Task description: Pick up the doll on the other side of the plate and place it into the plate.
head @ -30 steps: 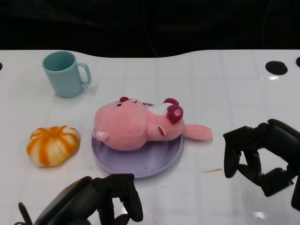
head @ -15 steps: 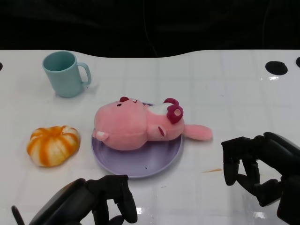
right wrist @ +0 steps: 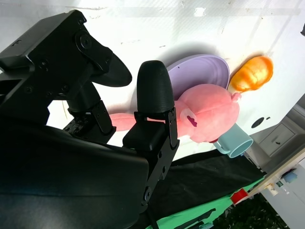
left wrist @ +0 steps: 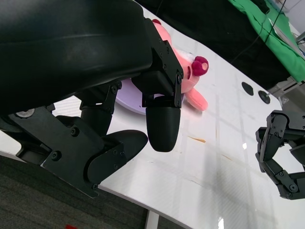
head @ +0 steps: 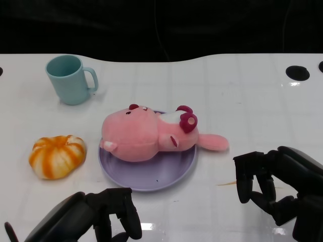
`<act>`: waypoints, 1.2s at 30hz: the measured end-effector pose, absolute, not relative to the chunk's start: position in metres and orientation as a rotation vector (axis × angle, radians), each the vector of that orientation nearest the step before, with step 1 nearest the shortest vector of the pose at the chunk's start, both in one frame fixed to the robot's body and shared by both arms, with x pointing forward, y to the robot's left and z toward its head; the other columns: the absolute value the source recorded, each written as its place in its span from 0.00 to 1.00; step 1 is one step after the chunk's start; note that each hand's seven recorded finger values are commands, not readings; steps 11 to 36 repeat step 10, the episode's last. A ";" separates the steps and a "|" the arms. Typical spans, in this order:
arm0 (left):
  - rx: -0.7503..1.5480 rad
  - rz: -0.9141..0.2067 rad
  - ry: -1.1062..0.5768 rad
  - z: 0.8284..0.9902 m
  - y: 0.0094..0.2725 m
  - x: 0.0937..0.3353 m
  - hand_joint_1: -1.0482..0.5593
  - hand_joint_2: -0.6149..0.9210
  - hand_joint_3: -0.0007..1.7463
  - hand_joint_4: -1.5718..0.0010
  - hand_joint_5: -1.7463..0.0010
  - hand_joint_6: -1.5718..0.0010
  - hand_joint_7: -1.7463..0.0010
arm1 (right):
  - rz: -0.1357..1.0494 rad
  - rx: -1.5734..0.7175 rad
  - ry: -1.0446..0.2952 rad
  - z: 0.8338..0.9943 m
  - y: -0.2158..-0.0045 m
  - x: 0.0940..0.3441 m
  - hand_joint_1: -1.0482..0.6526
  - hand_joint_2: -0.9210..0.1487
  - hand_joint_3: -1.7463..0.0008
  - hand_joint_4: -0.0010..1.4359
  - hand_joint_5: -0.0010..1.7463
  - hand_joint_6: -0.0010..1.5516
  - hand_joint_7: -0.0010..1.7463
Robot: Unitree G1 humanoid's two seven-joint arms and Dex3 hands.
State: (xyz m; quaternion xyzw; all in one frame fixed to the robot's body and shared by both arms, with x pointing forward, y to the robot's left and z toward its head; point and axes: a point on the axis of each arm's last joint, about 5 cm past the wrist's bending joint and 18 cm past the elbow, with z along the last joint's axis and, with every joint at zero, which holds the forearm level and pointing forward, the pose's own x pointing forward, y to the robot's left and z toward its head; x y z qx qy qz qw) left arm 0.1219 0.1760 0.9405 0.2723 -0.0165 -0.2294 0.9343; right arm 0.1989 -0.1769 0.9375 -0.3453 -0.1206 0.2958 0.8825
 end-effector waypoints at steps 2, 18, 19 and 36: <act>0.558 -0.469 -0.033 0.941 0.176 0.122 0.56 0.77 0.64 0.59 0.01 0.60 0.19 | 0.619 -0.720 -0.248 0.938 -0.177 0.199 0.56 0.57 0.22 0.63 1.00 0.51 0.85; 0.560 -0.471 -0.036 0.941 0.177 0.122 0.55 0.78 0.62 0.59 0.01 0.59 0.19 | 0.624 -0.726 -0.236 0.938 -0.176 0.201 0.57 0.56 0.22 0.62 1.00 0.53 0.82; 0.560 -0.471 -0.036 0.941 0.177 0.122 0.55 0.78 0.62 0.59 0.01 0.59 0.19 | 0.624 -0.726 -0.236 0.938 -0.176 0.201 0.57 0.56 0.22 0.62 1.00 0.53 0.82; 0.560 -0.471 -0.036 0.941 0.177 0.122 0.55 0.78 0.62 0.59 0.01 0.59 0.19 | 0.624 -0.726 -0.236 0.938 -0.176 0.201 0.57 0.56 0.22 0.62 1.00 0.53 0.82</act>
